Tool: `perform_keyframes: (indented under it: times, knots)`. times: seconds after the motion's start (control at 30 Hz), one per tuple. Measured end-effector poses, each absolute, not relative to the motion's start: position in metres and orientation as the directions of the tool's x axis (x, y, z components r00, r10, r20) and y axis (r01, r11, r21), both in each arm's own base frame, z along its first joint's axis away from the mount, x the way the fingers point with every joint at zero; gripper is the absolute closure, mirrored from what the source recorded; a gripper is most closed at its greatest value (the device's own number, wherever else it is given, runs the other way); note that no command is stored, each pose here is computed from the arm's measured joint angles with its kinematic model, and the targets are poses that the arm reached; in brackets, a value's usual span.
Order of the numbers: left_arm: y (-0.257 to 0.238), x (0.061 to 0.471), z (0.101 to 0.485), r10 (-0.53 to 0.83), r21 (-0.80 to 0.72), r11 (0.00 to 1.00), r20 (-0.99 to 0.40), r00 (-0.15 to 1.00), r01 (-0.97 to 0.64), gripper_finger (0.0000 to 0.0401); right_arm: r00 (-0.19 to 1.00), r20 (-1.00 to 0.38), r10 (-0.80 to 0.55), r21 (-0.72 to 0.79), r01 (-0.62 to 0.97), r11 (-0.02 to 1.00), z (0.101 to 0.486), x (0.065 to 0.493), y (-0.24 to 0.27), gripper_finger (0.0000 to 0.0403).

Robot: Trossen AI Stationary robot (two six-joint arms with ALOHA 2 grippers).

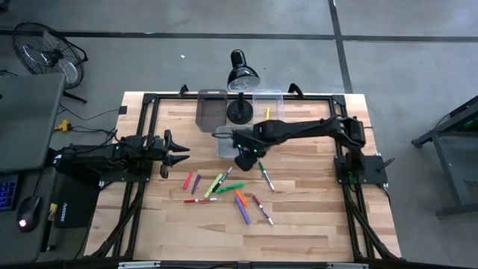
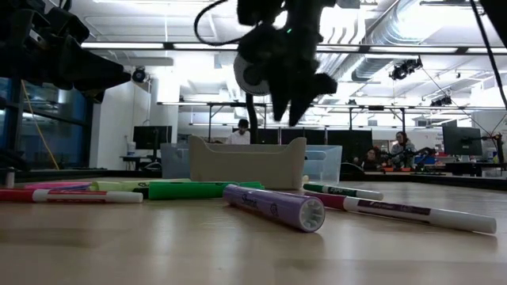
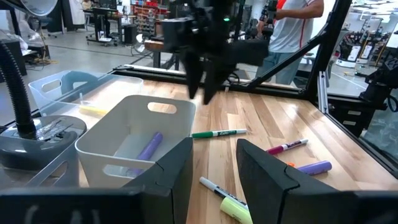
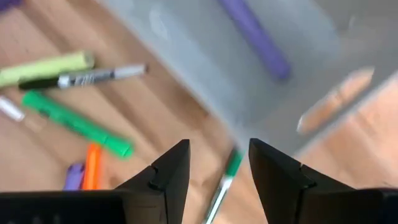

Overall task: Pick & Place Markers
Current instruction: Put the medium green marker into the black bin

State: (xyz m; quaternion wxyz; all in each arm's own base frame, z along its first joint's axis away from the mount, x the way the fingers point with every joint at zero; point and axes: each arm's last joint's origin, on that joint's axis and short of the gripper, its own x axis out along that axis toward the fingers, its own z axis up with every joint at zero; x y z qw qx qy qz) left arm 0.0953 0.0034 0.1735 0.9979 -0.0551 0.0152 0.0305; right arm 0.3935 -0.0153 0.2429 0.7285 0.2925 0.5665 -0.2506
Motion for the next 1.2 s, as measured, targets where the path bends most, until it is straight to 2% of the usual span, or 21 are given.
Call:
perform_keyframes:
  times: [0.2,0.43,0.63,0.83,1.2]
  knots:
    - [0.003,0.095,0.174,0.059,-0.109,0.992,-0.034,0.998,-0.063,0.0279,0.216,-0.976,-0.039,0.138,0.742,0.656,0.248,0.367,0.011,0.0249]
    - [0.003,0.095,0.173,0.059,-0.109,0.992,-0.034,0.998,-0.063,0.0279,0.101,-0.995,0.005,0.083,0.791,0.606,0.212,0.340,0.033,0.0246]
    - [0.003,0.095,0.173,0.059,-0.109,0.992,-0.033,0.998,-0.063,0.0279,0.208,-0.974,0.089,0.221,0.788,0.575,0.190,0.345,0.036,0.0220]
    - [0.003,0.095,0.174,0.059,-0.109,0.992,-0.033,0.998,-0.062,0.0279,0.178,-0.980,0.093,0.199,0.811,0.551,0.180,0.339,0.035,0.0195]
    - [0.003,0.095,0.174,0.060,-0.109,0.992,-0.034,0.998,-0.063,0.0279,0.129,-0.982,0.136,0.184,0.806,0.563,0.156,0.344,0.041,0.0192]
